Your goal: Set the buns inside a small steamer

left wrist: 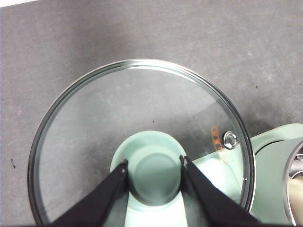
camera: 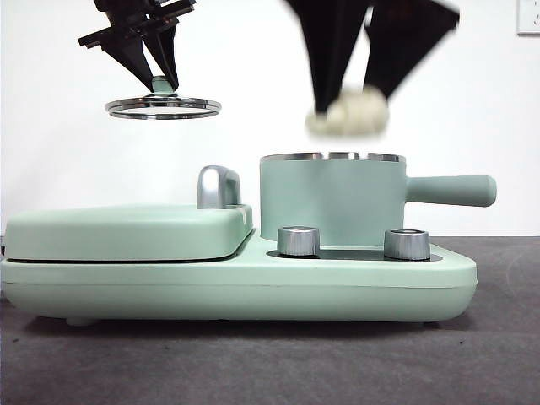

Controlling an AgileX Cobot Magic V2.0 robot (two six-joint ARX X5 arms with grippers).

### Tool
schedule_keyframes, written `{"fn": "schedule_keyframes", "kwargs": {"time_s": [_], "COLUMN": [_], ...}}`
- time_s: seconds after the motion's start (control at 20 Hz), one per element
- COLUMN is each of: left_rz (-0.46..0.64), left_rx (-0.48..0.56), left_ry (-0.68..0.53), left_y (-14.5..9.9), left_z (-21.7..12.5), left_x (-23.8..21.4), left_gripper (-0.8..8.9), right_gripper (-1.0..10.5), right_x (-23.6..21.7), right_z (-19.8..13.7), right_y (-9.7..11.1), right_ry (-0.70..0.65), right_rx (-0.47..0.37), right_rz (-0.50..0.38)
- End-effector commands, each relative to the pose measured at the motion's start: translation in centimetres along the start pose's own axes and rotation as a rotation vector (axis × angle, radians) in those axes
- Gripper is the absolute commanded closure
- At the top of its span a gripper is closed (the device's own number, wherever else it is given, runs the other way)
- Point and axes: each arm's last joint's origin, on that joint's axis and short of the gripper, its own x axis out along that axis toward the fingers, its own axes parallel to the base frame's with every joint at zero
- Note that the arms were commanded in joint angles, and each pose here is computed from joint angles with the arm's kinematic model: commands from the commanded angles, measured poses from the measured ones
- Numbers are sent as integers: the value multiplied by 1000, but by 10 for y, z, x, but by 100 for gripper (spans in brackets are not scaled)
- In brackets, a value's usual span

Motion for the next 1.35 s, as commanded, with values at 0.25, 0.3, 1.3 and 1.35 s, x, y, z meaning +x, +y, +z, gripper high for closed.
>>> {"fn": "schedule_keyframes", "kwargs": {"time_s": [0.25,0.3,1.3,1.35], "left_rz": [-7,-7,-8,-8], "left_rx": [0,0,0,-1], "left_ry": [-2,-2,1,1], "left_y": [-1,-1,-1,-1], "left_z": [1,1,1,1], "left_x": [3,3,4,4], "left_gripper": [796,796,796,796], "right_gripper": [748,748,718,718], "right_x": [-22,-15,80,81], "right_z": [75,83,112,113], "right_y": [-61,-68,-93,-93], "right_ry": [-77,-69,111,111], "right_rx": [22,28,23,23], "right_rz": [-83,-91,-83,-76]}}
